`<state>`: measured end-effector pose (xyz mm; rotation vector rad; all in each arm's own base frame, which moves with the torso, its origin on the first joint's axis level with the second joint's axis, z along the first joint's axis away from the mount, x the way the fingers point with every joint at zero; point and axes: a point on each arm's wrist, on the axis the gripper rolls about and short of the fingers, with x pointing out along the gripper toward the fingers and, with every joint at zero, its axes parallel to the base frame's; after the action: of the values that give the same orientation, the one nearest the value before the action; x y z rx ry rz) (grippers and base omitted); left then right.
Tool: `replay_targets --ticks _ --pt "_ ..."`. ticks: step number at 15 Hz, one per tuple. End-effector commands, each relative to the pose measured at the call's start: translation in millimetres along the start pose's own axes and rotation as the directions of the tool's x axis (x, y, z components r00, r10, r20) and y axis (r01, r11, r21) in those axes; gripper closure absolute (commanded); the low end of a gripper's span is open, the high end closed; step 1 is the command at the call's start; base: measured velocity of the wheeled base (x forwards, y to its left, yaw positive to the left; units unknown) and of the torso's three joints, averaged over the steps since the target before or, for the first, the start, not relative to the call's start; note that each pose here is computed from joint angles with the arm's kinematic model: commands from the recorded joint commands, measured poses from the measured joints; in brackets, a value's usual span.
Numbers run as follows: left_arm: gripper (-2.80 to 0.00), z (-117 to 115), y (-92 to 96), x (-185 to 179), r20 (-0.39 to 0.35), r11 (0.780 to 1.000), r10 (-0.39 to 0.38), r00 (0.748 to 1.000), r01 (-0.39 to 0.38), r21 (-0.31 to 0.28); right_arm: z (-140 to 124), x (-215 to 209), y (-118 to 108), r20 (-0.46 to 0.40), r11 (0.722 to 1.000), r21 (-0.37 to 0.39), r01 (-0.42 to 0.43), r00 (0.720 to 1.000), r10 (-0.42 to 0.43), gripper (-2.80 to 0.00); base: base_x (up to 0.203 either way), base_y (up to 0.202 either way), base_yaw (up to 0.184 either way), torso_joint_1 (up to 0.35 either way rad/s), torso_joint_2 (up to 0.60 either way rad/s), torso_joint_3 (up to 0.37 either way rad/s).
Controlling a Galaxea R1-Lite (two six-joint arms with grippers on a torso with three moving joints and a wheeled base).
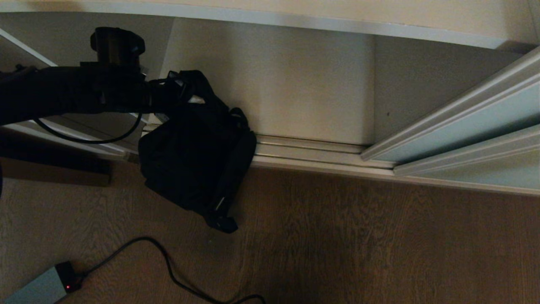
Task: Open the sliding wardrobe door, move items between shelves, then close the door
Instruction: Place the bag on the lower shelf
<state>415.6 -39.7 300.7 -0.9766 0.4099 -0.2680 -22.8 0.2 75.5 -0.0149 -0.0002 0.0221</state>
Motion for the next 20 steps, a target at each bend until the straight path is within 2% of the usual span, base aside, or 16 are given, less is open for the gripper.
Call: replay_targets --ticks 1,3,5,8,12,14,16,20 --pt "0.0 6 7.5 8 0.066 1.0 0.003 0.998 -0.004 0.003 0 0 0 0.002 1.0 0.0 -0.001 1.0 0.001 0.0 0.0 0.0 0.0 0.0 0.0 0.0" --pt "0.0 18 5.7 9 0.163 0.998 -0.06 0.985 0.055 0.036 0 0 0 0.002 1.0 0.0 -0.001 1.0 0.001 0.0 0.0 0.0 0.0 0.0 0.0 0.0" --pt "0.0 25 0.1 10 0.224 0.988 -0.149 0.963 0.134 0.082 0 0 0 0.002 1.0 0.0 -0.001 1.0 0.001 0.0 0.0 0.0 0.0 0.0 0.0 0.0" --pt "0.0 30 -5.5 13 0.282 0.962 -0.264 0.922 0.229 0.151 0 0 0 0.002 1.0 0.0 -0.001 1.0 0.001 0.0 0.0 0.0 0.0 0.0 0.0 0.0" --pt "0.0 32 -8.3 21 0.34 0.919 -0.378 0.861 0.305 0.25 0 0 0 0.002 1.0 0.0 -0.001 1.0 0.001 0.0 0.0 0.0 0.0 0.0 0.0 0.0" --pt "0.0 34 -11.3 20 0.371 0.894 -0.432 0.822 0.335 0.297 0 0 0 0.002 1.0 0.0 -0.001 1.0 0.001 0.0 0.0 0.0 0.0 0.0 0.0 0.0" --pt "0.0 35 -10.9 22 0.391 0.864 -0.479 0.786 0.343 0.369 -1 0 0 0.003 1.0 0.0 -0.001 1.0 0.001 0.0 0.0 0.0 0.0 0.0 0.0 0.0" --pt "0.0 33 -1.3 33 0.414 0.83 -0.518 0.749 0.324 0.453 0 0 0 0.002 1.0 0.0 -0.001 1.0 0.001 0.0 0.0 0.0 0.0 0.0 0.0 0.0"
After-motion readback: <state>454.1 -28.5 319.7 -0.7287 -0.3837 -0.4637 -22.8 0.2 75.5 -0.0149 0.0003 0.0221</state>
